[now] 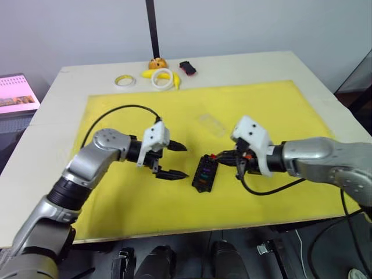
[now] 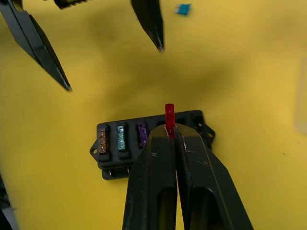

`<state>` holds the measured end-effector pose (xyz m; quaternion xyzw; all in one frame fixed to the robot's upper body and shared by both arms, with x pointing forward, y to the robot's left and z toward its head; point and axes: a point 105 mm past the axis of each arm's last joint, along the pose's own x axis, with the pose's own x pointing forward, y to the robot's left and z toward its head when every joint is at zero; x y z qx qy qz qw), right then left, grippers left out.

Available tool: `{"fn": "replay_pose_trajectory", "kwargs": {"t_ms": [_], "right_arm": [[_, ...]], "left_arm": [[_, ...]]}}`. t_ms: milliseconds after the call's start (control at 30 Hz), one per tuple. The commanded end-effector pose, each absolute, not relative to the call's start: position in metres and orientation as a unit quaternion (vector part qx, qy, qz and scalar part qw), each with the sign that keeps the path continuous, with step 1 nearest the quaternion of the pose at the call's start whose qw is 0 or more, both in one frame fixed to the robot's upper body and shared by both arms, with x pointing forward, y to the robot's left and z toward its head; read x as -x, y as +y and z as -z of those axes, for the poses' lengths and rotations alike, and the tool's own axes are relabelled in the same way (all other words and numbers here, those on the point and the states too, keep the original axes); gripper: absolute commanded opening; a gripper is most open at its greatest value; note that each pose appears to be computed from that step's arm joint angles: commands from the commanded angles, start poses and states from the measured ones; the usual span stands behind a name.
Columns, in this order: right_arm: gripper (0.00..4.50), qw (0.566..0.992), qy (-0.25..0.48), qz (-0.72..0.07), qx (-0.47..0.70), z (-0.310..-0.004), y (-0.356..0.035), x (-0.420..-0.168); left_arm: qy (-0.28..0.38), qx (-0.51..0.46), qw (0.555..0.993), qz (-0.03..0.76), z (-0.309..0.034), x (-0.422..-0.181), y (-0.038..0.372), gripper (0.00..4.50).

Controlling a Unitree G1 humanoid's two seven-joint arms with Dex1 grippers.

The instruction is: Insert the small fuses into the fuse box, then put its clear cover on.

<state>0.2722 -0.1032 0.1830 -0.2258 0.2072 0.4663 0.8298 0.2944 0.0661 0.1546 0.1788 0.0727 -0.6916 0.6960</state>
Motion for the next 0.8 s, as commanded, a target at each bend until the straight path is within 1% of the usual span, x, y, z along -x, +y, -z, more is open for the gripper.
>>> {"fn": "replay_pose_trajectory", "kwargs": {"t_ms": [33,267,800], "right_arm": [[0.00,0.821,0.182,-0.477,0.258,-0.191,-0.098,-0.275],[0.00,0.811,0.188,-0.478,0.281,-0.186,-0.096,-0.283],[0.00,0.796,0.199,-0.488,0.296,-0.178,-0.094,-0.283]], "left_arm": [[0.056,-0.201,0.684,0.698,-0.161,-0.294,0.065,4.42],[0.054,-0.214,0.678,0.701,-0.156,-0.300,0.063,4.42],[0.038,-0.226,0.671,0.705,-0.157,-0.302,0.056,4.42]]}}
